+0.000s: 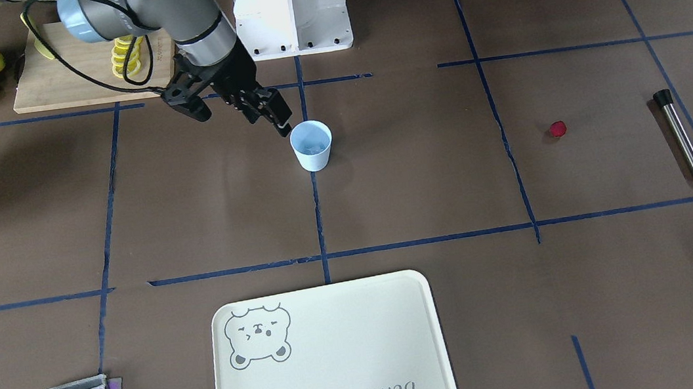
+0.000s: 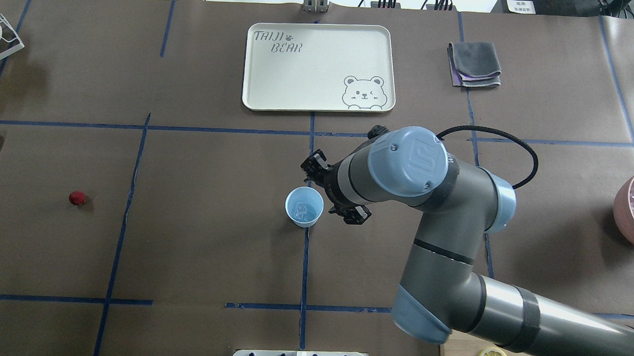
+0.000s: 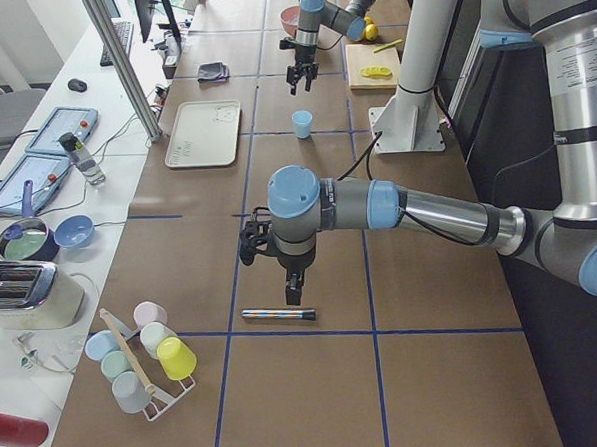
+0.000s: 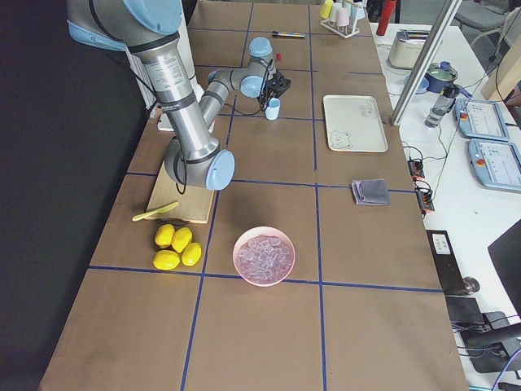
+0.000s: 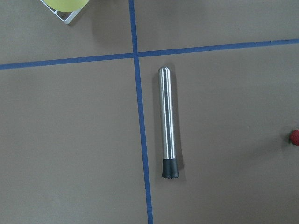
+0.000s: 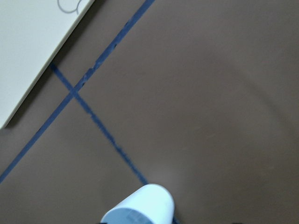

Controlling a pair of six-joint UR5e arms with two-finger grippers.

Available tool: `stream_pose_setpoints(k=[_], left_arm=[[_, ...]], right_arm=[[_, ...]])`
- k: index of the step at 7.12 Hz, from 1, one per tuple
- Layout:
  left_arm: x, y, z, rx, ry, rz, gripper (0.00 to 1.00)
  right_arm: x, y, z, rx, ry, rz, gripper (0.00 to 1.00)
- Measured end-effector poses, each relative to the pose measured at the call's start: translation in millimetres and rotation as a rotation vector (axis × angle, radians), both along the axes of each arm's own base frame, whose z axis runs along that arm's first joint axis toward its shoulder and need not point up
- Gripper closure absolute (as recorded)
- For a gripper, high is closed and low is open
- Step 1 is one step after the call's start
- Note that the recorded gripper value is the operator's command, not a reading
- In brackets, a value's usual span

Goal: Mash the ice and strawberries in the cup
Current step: 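Carry the ice cube over the blue cup and release it, then withdraw the right gripper back over the pink bowl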

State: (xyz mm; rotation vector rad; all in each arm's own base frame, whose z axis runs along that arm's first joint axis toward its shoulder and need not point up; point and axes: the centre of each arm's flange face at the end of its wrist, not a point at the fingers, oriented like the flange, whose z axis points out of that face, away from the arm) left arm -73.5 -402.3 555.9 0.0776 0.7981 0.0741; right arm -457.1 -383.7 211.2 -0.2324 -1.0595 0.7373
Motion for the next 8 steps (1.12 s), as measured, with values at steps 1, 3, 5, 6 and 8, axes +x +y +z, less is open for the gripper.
stream_pose_setpoints(k=[1, 3, 5, 6, 8], left_arm=[[0, 0, 0, 0.001, -0.001, 0.000, 0.00], [1, -1, 0, 0.004, -0.001, 0.002, 0.00], [2, -4, -3, 0.012, -0.001, 0.005, 0.00], [2, -6, -4, 0.017, -0.002, 0.005, 0.00], [2, -10, -7, 0.024, -0.003, 0.005, 0.00]], right_arm=[[53, -12, 34, 0.018, 0.035, -0.035, 0.00], [180, -44, 111, 0.065, 0.094, -0.115, 0.00], [300, -54, 193, 0.167, 0.148, -0.201, 0.00], [345, -53, 229, 0.216, 0.178, -0.233, 0.00], [413, -43, 295, 0.302, 0.244, -0.310, 0.00]])
